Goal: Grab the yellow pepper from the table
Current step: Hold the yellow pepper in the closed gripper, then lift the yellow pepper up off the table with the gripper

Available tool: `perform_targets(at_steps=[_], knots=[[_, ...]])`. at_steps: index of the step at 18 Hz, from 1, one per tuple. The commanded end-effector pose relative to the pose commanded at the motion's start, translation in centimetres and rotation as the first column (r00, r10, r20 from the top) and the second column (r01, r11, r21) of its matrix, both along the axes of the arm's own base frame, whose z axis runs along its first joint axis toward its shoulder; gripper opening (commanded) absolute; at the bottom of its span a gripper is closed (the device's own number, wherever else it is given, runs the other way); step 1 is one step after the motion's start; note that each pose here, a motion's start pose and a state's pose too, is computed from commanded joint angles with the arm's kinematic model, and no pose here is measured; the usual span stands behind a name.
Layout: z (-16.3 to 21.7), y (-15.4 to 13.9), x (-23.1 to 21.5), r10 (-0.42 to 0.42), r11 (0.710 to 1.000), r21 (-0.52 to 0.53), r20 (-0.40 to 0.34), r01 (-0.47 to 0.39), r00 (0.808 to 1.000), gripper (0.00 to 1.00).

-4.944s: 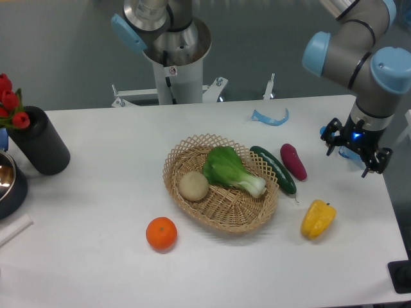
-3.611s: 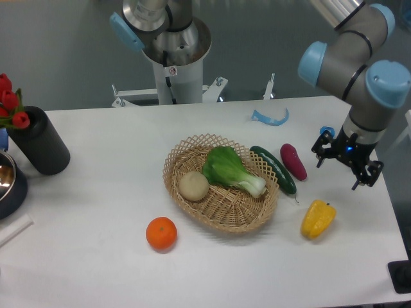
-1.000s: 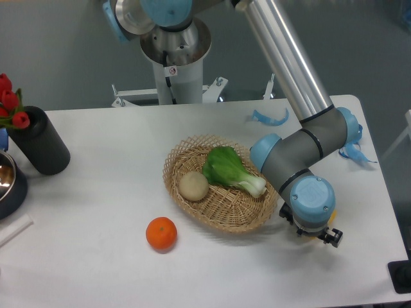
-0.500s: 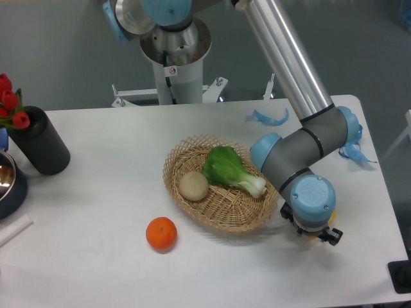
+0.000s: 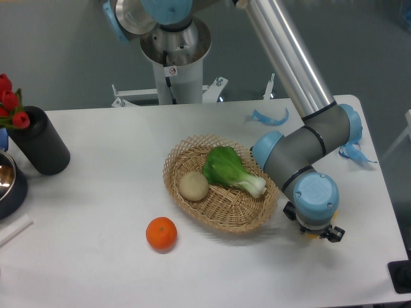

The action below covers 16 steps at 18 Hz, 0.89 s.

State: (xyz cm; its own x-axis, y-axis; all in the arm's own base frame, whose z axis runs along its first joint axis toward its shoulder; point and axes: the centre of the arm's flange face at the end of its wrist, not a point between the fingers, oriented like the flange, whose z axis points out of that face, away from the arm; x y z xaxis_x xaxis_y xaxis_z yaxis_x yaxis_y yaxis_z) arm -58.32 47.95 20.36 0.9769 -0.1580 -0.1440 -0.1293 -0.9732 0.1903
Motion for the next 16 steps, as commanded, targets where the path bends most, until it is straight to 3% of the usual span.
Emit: perform_targets(at_steps=[10, 16], knots=[[6.1, -4.9, -2.6, 0.063, 0.992, 0.107, 0.008, -0.064, 0.998, 0.43], [9.7, -8.6, -4.4, 0.041, 0.985, 0.166, -0.006, -0.04, 0.999, 0.43]])
